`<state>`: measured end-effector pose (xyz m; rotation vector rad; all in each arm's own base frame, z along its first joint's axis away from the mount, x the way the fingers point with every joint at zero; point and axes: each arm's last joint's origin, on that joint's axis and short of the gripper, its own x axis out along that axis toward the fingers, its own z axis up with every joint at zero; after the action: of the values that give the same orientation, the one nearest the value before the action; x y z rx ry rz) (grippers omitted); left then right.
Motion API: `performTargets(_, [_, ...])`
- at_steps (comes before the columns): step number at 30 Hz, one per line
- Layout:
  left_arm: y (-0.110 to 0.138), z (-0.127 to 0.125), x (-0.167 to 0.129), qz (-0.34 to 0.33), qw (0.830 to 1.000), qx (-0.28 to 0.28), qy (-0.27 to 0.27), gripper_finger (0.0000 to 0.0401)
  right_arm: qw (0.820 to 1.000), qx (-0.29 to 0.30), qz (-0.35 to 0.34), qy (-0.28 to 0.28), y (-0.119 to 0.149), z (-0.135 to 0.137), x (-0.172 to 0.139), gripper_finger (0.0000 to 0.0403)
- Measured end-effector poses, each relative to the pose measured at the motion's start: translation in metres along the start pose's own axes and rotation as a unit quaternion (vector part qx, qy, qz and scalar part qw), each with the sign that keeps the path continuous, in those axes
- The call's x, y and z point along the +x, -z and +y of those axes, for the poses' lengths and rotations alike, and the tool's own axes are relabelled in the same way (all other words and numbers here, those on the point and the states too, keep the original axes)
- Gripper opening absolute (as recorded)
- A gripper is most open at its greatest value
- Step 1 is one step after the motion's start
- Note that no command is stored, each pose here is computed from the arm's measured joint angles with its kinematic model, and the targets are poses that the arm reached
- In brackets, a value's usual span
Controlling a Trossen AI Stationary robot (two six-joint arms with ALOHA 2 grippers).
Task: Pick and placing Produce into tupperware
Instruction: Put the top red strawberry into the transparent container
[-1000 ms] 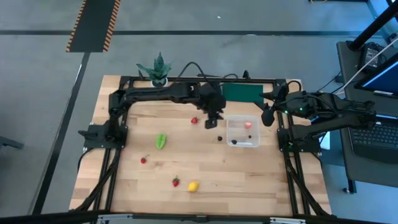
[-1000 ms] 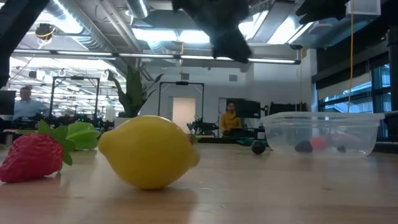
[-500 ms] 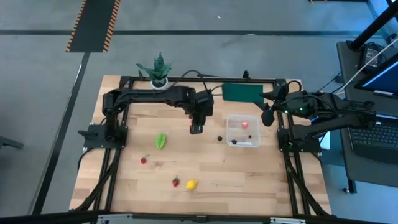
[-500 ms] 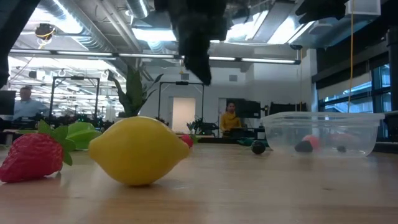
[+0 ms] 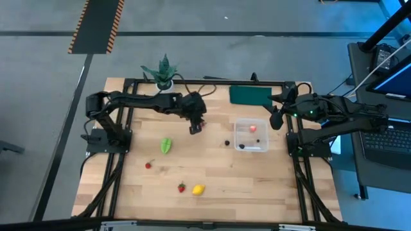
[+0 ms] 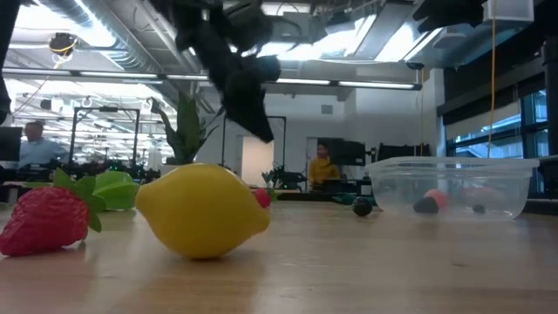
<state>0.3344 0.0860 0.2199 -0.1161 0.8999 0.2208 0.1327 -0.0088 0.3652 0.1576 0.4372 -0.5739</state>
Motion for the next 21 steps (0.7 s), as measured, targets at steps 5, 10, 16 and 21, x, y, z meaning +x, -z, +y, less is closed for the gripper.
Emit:
performTargets(5, [0.012,0.004,0.009,-0.027,0.999,-0.018,-0.005,0.0095,1.0,0.0,-0.001,0.001,-0.001,0.001,0.001,0.0204])
performTargets(10, [0.015,0.004,0.014,-0.033,0.999,0.013,-0.014,0.0087,1.0,-0.001,0.0,0.002,0.0,0.001,0.002,0.0204])
performTargets(16, [0.015,0.006,0.014,-0.033,0.999,0.018,-0.034,0.0076,1.0,-0.001,0.0,0.002,0.0,0.001,0.002,0.0204])
performTargets(21, [0.015,0.003,0.014,-0.033,0.999,0.025,-0.031,0.0068,1.0,-0.001,0.0,0.002,0.0,0.001,0.002,0.0204])
